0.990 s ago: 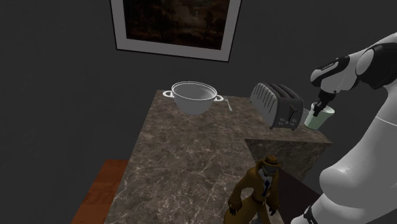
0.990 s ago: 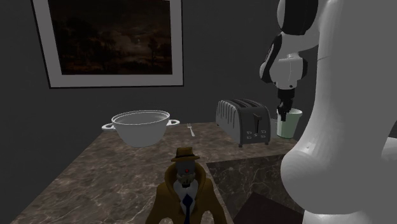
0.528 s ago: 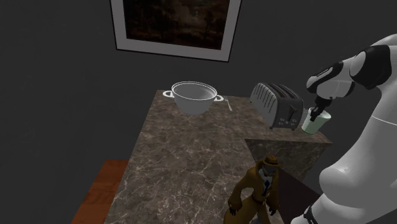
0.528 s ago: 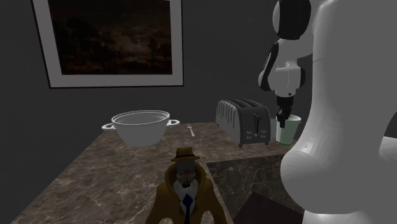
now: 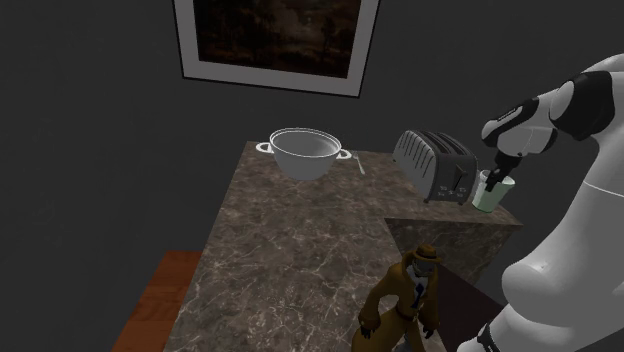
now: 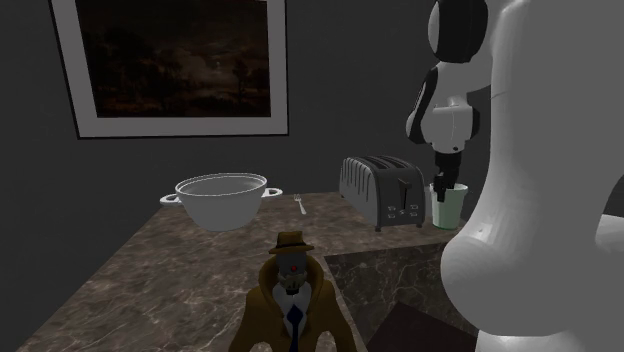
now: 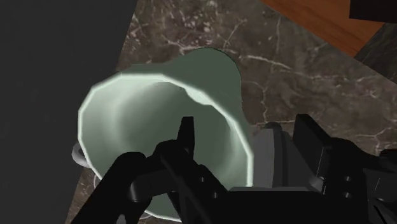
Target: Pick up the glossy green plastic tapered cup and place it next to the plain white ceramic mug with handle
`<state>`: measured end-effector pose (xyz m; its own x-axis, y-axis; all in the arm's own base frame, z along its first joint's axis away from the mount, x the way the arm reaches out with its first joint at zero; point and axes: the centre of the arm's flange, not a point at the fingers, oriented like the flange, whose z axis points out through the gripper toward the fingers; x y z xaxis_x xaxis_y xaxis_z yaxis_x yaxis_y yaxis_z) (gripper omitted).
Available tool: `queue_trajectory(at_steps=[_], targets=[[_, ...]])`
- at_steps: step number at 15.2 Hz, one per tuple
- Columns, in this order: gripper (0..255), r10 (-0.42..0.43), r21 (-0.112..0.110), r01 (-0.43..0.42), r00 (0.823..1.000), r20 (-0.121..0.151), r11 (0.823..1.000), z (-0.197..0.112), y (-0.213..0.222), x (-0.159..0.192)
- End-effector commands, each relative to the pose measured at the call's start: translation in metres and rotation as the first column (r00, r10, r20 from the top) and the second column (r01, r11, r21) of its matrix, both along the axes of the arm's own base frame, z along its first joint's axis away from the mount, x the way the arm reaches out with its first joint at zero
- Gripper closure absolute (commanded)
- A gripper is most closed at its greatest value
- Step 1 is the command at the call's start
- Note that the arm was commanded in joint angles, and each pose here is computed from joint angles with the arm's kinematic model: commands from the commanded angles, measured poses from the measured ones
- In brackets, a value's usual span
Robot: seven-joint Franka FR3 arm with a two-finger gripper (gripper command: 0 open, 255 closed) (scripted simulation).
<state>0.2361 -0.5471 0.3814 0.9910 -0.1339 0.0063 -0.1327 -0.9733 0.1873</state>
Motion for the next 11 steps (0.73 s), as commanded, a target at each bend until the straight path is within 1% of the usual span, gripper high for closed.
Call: queue_trajectory(at_steps=[1,4,8,11], targets=[[0,0.0,0.0,0.0,1.0,0.0,1.0,0.0,0.0,0.0],[0,0.0,0.0,0.0,1.0,0.0,1.0,0.0,0.0,0.0],[0,0.0,0.0,0.0,1.0,0.0,1.0,0.049,0.009,0.001],[0,0.0,0.0,0.0,1.0,0.0,1.0,0.049,0.009,0.001]])
